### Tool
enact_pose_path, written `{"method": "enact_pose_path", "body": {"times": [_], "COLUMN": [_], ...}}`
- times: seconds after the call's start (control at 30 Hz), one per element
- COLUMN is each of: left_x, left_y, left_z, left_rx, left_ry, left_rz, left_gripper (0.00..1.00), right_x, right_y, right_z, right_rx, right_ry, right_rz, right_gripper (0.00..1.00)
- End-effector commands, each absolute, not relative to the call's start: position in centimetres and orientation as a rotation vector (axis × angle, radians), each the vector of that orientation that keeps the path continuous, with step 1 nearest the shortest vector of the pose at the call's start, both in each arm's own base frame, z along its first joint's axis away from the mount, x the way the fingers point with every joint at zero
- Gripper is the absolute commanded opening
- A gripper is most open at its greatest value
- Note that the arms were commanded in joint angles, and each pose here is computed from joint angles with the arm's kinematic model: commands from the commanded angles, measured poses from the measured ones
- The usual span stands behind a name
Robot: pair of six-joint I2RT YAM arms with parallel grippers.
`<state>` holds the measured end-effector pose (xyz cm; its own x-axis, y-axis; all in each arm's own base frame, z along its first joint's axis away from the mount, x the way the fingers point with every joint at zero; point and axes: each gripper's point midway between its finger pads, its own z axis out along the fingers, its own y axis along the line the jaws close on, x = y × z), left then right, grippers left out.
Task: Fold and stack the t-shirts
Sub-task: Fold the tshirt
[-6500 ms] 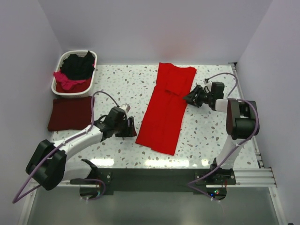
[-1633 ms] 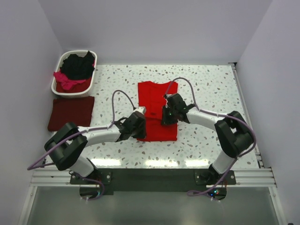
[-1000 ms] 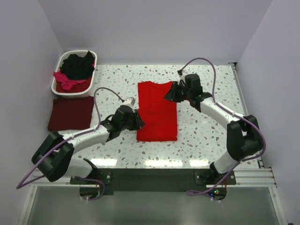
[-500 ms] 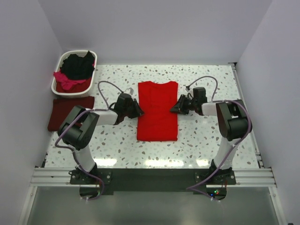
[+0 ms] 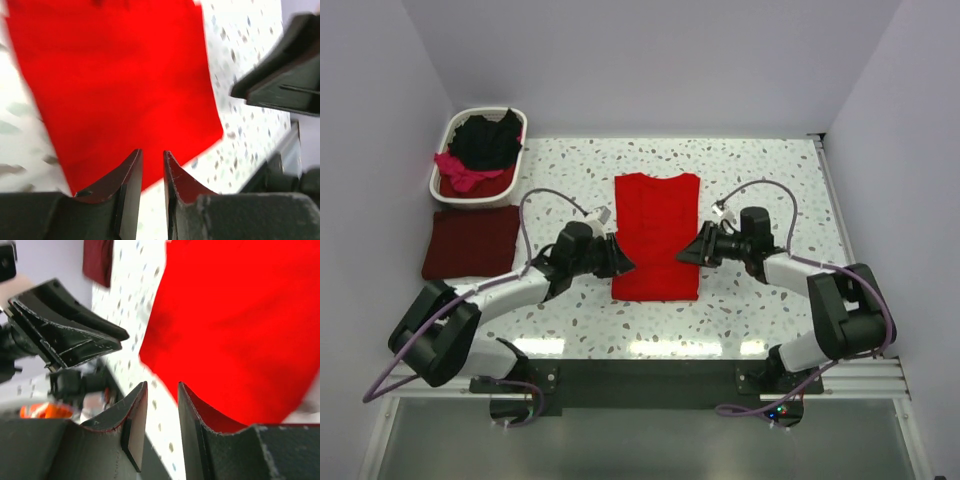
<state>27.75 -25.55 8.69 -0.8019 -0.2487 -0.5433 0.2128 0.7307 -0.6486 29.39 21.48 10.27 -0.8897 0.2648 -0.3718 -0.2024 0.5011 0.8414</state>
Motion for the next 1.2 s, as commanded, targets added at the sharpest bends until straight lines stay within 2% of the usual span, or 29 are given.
{"method": "enact_pose_path", "body": {"times": [0.0, 0.3, 0.37, 0.53, 0.63, 0.73, 0.77, 0.9, 0.97, 1.17], "left_x": [23.7, 19.4, 18.5, 18.5, 18.8, 18.8, 18.7, 18.7, 19.2, 20.2], "left_y": [-25.3, -22.6, -21.3, -18.8, -17.8, -17.7, -17.3, -18.1, -18.8, -21.6], "left_z": [6.2, -0.3, -1.0, 0.7, 2.6, 4.2, 4.1, 4.5, 5.0, 5.0], "left_rx": [0.037, -0.122, -0.152, -0.227, -0.241, -0.214, -0.207, -0.133, -0.105, -0.005], "left_ry": [2.405, 2.629, 2.671, 2.615, 2.568, 2.568, 2.586, 2.619, 2.614, 2.621], "left_rz": [-0.964, -0.882, -0.809, -0.679, -0.632, -0.593, -0.543, -0.463, -0.431, -0.362], "left_gripper": [0.27, 0.19, 0.16, 0.17, 0.25, 0.4, 0.48, 0.64, 0.67, 0.66], "right_x": [25.2, 21.3, 21.0, 20.5, 20.5, 20.4, 19.9, 19.4, 19.4, 19.8], "right_y": [22.8, 18.8, 18.5, 16.4, 15.3, 14.4, 14.8, 14.1, 13.7, 14.5], "right_z": [9.5, -0.4, -0.3, 0.7, 3.0, 4.8, 5.1, 5.8, 5.4, 5.3], "right_rx": [-0.033, 0.2, 0.221, 0.204, 0.15, 0.113, 0.064, 0.048, 0.064, 0.022], "right_ry": [2.306, 2.588, 2.59, 2.644, 2.643, 2.645, 2.654, 2.692, 2.702, 2.707], "right_rz": [1.528, 1.366, 1.373, 1.13, 1.012, 0.845, 0.798, 0.539, 0.44, 0.366], "right_gripper": [0.35, 0.3, 0.3, 0.33, 0.39, 0.46, 0.48, 0.55, 0.56, 0.55]}}
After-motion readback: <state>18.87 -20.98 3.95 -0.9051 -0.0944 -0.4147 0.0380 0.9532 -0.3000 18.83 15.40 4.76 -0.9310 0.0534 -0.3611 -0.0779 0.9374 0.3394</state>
